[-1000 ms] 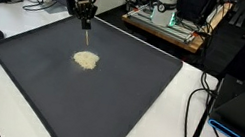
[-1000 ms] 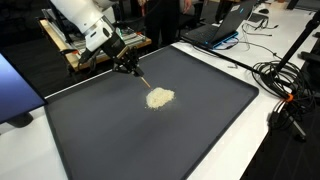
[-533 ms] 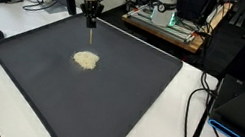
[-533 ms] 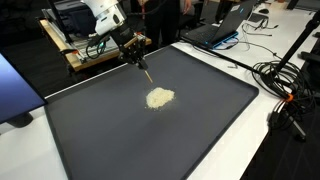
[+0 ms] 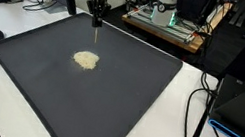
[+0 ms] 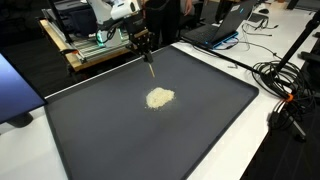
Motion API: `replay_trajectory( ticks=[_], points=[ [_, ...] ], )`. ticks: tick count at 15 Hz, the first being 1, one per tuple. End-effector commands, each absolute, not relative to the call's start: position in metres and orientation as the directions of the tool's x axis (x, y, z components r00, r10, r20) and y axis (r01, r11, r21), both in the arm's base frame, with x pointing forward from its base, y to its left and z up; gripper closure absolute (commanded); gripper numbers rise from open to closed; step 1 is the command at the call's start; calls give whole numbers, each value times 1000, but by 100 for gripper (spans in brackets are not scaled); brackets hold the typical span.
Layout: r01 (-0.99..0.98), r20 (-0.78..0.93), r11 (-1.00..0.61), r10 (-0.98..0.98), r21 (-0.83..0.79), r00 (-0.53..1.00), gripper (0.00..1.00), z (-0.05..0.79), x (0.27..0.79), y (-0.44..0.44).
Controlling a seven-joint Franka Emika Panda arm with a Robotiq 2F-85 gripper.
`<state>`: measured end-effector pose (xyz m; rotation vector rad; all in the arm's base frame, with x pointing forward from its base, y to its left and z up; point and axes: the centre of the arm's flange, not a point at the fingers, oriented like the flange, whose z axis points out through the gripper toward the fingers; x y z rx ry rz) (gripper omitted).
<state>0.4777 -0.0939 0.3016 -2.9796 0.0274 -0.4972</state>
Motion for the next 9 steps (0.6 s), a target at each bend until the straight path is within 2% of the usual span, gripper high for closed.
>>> replay_trajectory(
  ticks=[1,9],
  points=[
    [-36,288,-998,-50,-51,956,97,340,476,-67],
    [27,91,-990,40,142,995,97,386,497,-50]
  ],
)
